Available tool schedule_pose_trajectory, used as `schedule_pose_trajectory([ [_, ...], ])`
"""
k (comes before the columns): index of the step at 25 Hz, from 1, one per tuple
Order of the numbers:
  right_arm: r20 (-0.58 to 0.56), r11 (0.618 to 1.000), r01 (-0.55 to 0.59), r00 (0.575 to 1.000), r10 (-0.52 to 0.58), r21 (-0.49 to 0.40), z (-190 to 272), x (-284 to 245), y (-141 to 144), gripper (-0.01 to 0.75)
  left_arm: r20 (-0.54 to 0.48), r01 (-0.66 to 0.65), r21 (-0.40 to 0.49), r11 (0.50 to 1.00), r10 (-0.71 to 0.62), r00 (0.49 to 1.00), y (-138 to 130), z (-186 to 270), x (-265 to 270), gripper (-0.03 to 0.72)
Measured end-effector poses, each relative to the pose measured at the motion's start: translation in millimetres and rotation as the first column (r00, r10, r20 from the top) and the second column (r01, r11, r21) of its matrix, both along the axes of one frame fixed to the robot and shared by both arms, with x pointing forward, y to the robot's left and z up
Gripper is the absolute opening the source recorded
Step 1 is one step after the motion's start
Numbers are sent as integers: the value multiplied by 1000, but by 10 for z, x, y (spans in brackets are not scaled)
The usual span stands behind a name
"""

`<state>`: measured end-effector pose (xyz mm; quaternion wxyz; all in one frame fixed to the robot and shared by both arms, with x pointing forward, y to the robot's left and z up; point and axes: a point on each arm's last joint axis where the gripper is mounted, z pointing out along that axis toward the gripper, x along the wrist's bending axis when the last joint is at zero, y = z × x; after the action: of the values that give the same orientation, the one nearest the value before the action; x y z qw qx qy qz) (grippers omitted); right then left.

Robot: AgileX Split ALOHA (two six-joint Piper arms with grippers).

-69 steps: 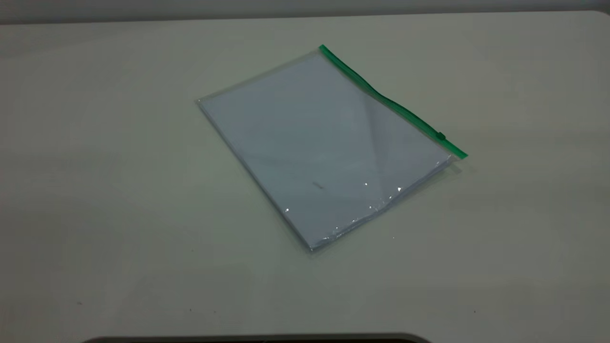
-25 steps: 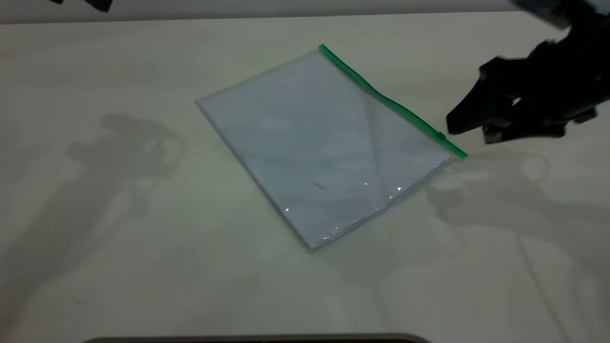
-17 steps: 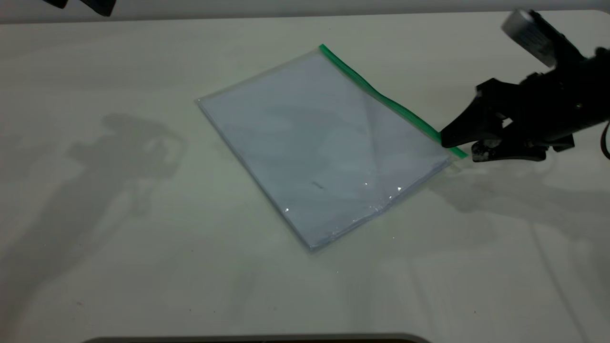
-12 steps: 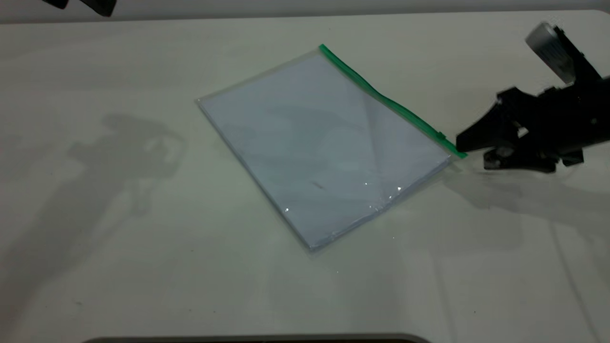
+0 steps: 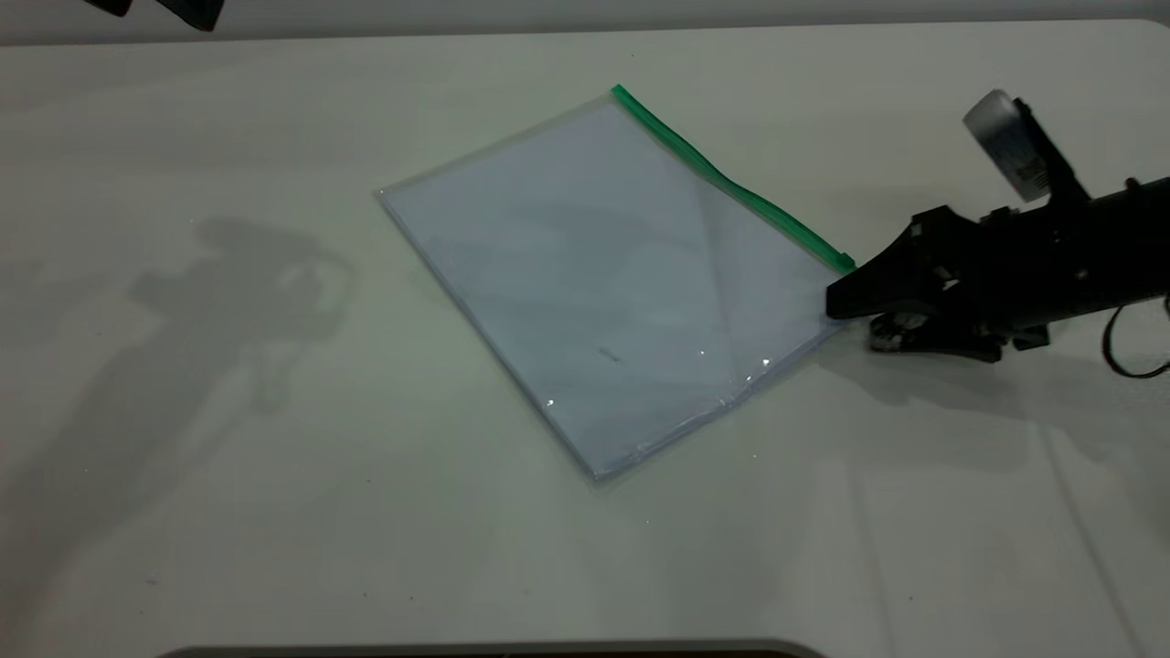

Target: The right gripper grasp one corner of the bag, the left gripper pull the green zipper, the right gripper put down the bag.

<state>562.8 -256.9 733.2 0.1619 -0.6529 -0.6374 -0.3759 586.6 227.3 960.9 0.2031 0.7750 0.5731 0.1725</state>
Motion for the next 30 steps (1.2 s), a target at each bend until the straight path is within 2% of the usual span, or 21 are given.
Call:
schedule_pose_trajectory([
  [9,50,998,-59,997,57,26,-79,189,208,589,7,0,-3,1000,0,1000,-5,3,5,578],
  [12,57,995,-92,994,90,39,-99,200,338,559,7,0,-3,1000,0,1000,-5,3,5,578],
  [16,50,993,-112,993,110,37,-125,176,403,419,8,0,-3,1000,0,1000,-6,4,5,578],
  [22,52,993,-114,992,112,40,-127,176,402,59,8,0,-3,1000,0,1000,-6,4,5,578],
  [26,93,992,-127,988,124,25,-67,276,363,36,7,4,1,1000,-4,1000,-4,3,5,578],
  [30,175,974,-218,958,226,-65,137,438,318,36,6,59,36,998,-59,998,-3,0,-1,578],
])
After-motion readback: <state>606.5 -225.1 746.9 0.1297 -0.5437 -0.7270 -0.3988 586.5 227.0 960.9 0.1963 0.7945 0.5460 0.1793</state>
